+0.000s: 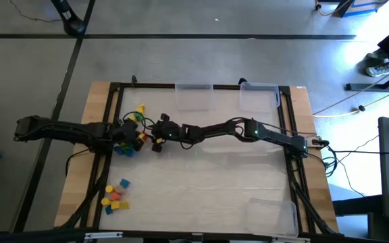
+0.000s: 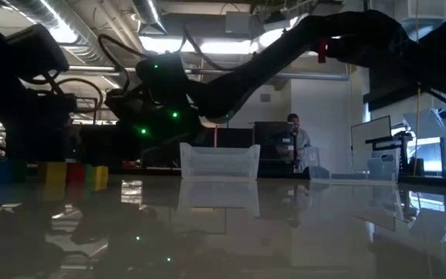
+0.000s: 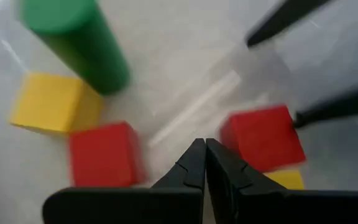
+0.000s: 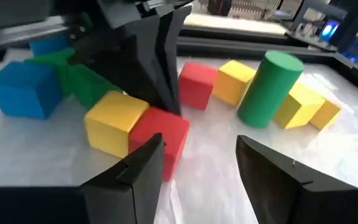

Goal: Sort blocks by size
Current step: Put the square red block into the top left transparent bin

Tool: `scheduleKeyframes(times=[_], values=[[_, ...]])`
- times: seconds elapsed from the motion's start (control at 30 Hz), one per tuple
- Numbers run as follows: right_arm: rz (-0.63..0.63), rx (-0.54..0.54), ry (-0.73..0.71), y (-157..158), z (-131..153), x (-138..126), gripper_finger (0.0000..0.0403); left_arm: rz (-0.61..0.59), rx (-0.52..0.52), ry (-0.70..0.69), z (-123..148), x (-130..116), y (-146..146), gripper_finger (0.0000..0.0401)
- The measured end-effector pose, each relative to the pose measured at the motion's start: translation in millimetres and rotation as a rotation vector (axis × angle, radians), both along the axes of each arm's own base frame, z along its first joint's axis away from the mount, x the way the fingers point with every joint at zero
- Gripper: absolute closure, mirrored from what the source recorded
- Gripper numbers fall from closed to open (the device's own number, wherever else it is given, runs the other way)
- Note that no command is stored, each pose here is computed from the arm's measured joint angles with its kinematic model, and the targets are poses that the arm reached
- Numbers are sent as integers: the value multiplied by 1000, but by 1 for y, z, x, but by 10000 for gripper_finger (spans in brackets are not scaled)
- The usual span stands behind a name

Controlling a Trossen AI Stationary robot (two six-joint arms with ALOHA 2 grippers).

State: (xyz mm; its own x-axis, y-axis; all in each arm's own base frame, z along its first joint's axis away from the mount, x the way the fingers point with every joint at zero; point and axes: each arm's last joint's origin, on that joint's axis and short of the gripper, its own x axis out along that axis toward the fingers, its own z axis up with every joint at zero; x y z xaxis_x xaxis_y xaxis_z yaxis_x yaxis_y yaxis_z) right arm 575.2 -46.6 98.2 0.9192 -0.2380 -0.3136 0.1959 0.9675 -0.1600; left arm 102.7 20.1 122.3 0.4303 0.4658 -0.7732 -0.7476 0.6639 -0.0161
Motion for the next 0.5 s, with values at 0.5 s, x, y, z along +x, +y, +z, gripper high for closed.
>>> scheduleKeyframes(times=[0.5], values=[[170, 146, 150, 7, 32, -10, 201, -151, -28, -136, 8, 17, -2, 401]])
